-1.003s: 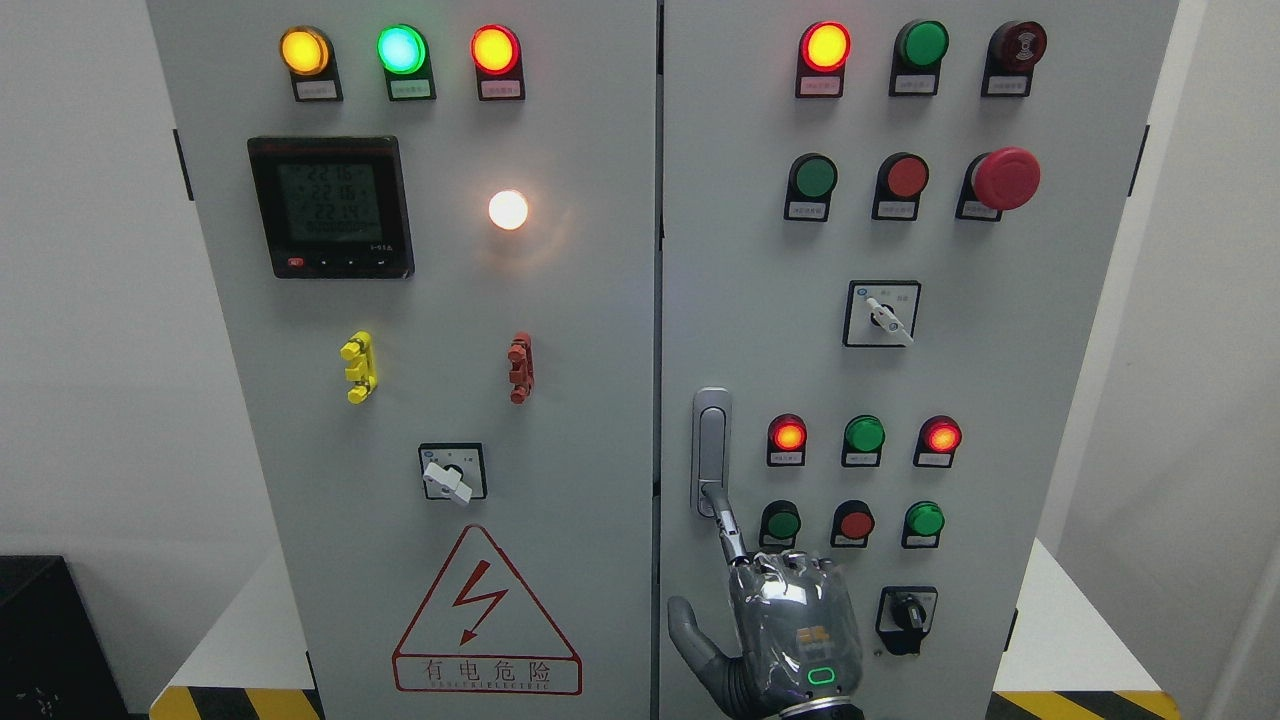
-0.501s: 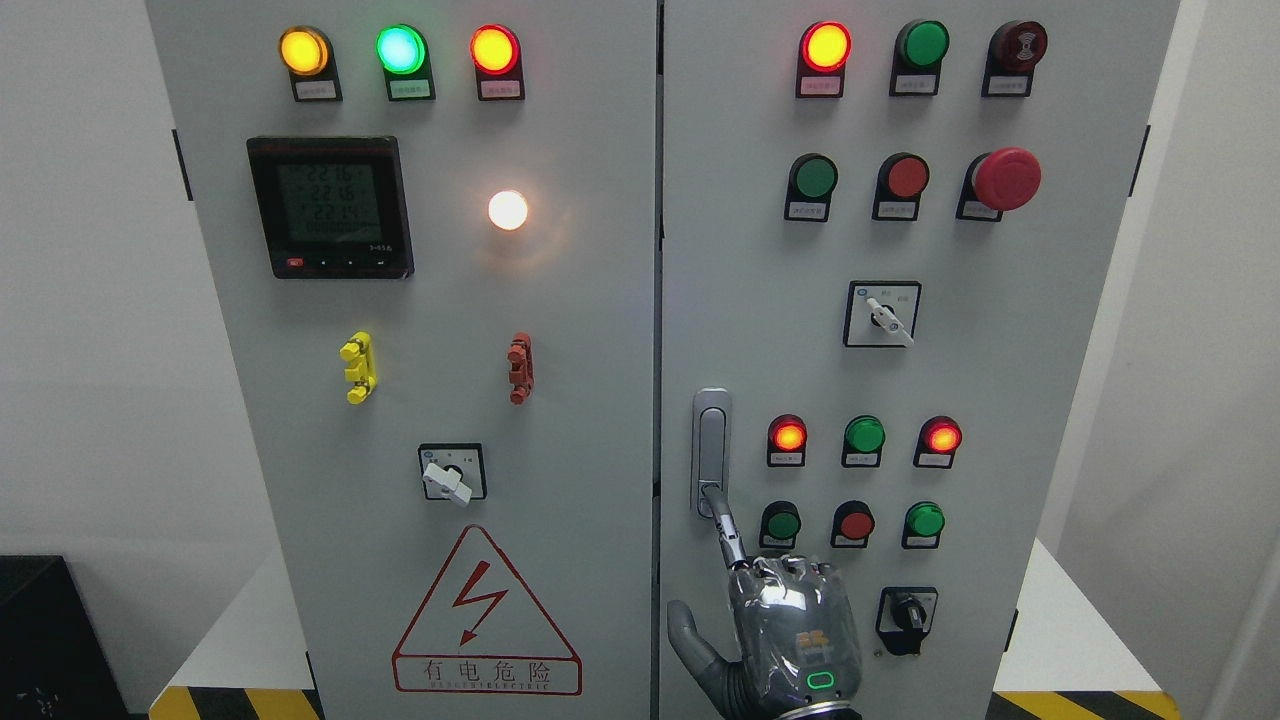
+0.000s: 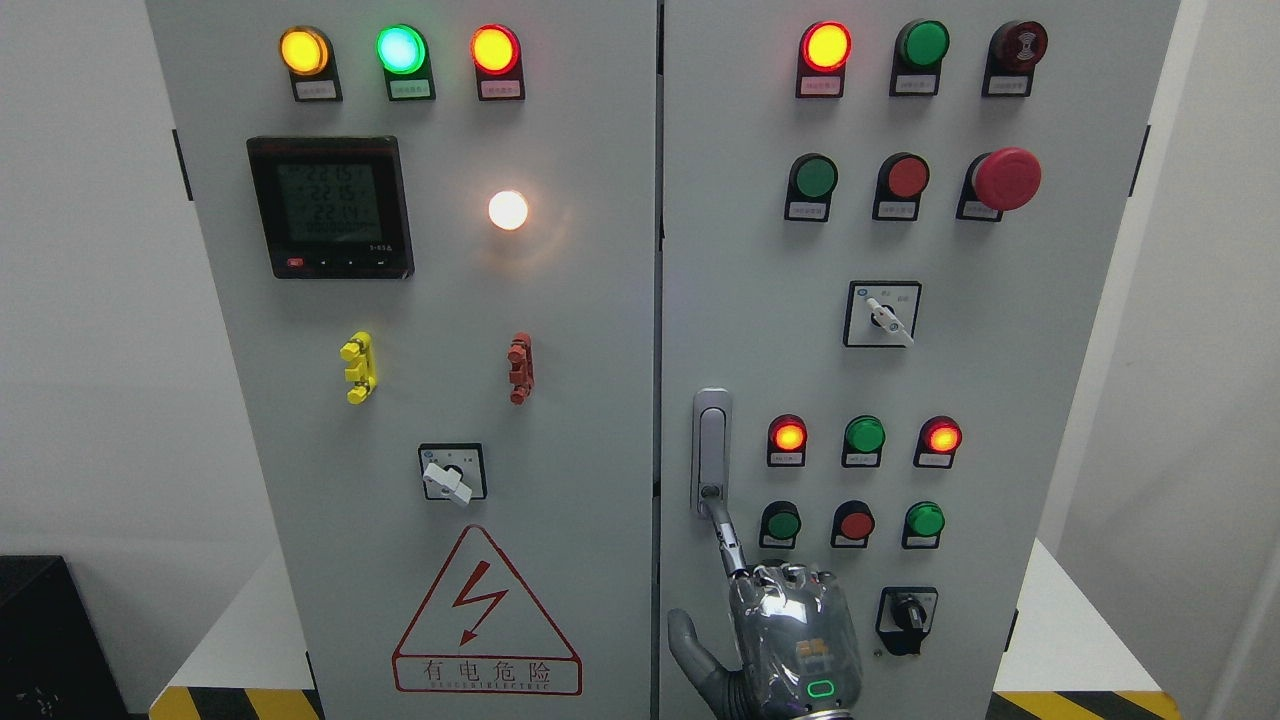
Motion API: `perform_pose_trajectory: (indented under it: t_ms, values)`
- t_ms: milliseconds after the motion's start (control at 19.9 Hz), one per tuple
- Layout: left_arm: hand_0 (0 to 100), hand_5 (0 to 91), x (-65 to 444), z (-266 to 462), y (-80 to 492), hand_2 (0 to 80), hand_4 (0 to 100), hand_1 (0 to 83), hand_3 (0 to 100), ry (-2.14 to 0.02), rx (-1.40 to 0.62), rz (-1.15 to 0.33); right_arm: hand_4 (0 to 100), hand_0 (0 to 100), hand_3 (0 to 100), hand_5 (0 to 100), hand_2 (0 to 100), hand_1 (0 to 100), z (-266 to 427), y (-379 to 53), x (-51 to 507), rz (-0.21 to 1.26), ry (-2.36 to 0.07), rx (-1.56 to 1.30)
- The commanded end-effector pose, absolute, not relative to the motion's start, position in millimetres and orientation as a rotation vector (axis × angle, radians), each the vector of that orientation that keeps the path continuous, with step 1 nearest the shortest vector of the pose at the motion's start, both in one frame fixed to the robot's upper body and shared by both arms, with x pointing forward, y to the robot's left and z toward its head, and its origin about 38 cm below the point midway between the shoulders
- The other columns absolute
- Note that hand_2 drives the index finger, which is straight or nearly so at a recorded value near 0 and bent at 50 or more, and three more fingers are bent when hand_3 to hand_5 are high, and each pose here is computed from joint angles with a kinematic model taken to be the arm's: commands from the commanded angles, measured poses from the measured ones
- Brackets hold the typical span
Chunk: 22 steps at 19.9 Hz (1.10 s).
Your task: Release door handle
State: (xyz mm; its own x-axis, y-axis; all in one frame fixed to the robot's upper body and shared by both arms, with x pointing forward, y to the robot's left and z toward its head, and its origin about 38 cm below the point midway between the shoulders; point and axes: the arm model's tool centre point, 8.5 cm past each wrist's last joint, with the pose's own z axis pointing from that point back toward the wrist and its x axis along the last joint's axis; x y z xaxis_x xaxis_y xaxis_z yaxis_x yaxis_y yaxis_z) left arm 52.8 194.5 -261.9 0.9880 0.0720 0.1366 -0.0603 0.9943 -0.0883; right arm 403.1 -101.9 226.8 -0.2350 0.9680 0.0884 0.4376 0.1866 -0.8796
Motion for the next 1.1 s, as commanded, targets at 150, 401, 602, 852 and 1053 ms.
perform_pose_trajectory:
  t_ms: [150, 401, 602, 852, 1053]
  values:
    - [0, 0.0, 58, -262, 194, 2.6, 1, 0.0, 8, -0.155, -0.084, 0.046, 92, 41, 100, 97, 0, 32, 213, -103, 404, 1.011, -1.747, -1.307]
    - [0, 0.0, 59, -262, 194, 2.5, 1, 0.0, 9, -0.157, -0.084, 0.046, 92, 41, 100, 97, 0, 32, 213, -103, 404, 1.011, -1.748, -1.309]
    - [0, 0.0, 59, -262, 194, 2.5, 1, 0.0, 9, -0.157, -0.084, 0.046, 92, 41, 100, 97, 0, 32, 216, -103, 404, 1.002, -1.760, -1.312]
    - [0, 0.0, 59, -262, 194, 2.5, 1, 0.0, 8, -0.157, -0.084, 0.046, 91, 41, 100, 97, 0, 32, 235, -102, 401, 0.951, -1.832, -1.349]
    - [0, 0.0, 59, -262, 194, 2.5, 1, 0.0, 8, -0.157, -0.086, 0.046, 91, 41, 100, 97, 0, 32, 241, -102, 401, 0.940, -1.846, -1.358]
